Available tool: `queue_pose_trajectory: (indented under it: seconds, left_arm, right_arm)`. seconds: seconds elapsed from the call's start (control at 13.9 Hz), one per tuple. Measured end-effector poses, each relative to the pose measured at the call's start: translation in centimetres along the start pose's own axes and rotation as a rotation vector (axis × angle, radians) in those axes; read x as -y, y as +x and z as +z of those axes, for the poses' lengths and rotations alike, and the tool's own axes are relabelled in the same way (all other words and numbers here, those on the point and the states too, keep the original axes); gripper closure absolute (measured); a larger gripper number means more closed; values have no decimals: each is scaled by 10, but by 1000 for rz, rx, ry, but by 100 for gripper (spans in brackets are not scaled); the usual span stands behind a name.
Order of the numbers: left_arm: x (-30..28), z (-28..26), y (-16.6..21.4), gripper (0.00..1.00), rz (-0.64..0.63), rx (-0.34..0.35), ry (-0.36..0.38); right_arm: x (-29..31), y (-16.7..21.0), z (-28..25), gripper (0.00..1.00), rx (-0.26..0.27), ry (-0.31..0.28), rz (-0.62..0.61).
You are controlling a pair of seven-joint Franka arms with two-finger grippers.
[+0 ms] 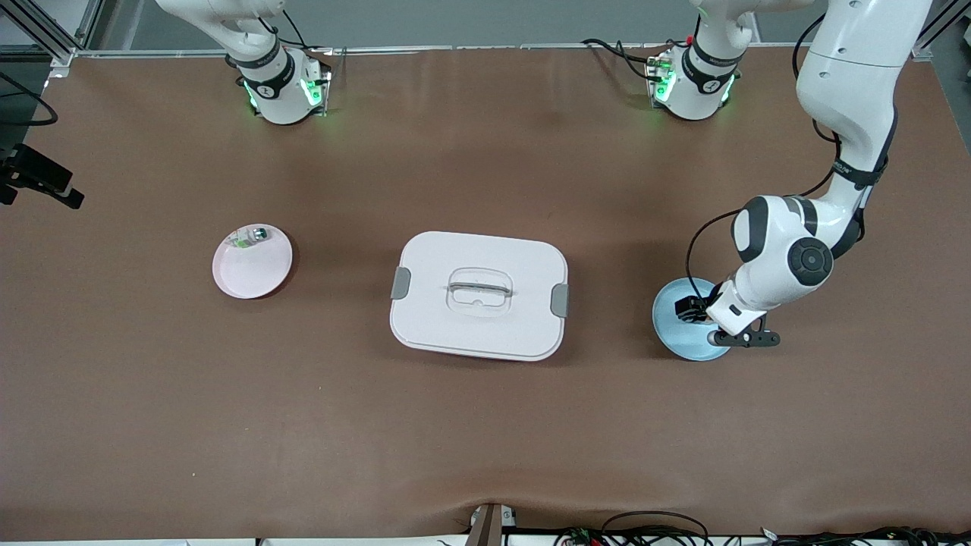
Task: Transfer orange switch to right arm and place
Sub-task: 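Close the left gripper on the orange switch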
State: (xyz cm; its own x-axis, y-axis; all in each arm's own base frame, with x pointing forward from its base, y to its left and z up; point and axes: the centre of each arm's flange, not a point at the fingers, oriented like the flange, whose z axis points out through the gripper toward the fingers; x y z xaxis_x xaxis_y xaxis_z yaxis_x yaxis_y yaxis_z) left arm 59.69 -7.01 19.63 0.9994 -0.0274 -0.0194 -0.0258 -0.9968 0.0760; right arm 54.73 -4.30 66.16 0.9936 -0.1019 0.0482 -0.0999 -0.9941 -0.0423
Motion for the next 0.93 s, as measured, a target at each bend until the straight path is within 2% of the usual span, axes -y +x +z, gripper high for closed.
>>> queue_pose_trajectory:
  seconds: [0.57, 0.65, 0.72, 0.79, 0.86, 0.93]
  left_arm:
    - [5, 7, -1, 2, -4, 10, 0]
    - [5, 7, -1, 8, -4, 10, 0]
    - [5, 7, -1, 8, -4, 10, 0]
    - [5, 7, -1, 14, -4, 9, -1]
    - [5, 7, -1, 26, -3, 9, -1]
    - [5, 6, -1, 28, -3, 8, -1]
  right_arm:
    - [0, 0, 0, 0, 0, 0, 0]
    - [0, 0, 0, 0, 0, 0, 0]
    - [0, 0, 0, 0, 0, 0, 0]
    - [0, 0, 0, 0, 0, 0, 0]
    - [0, 0, 0, 0, 0, 0, 0]
    - [0, 0, 0, 0, 0, 0, 0]
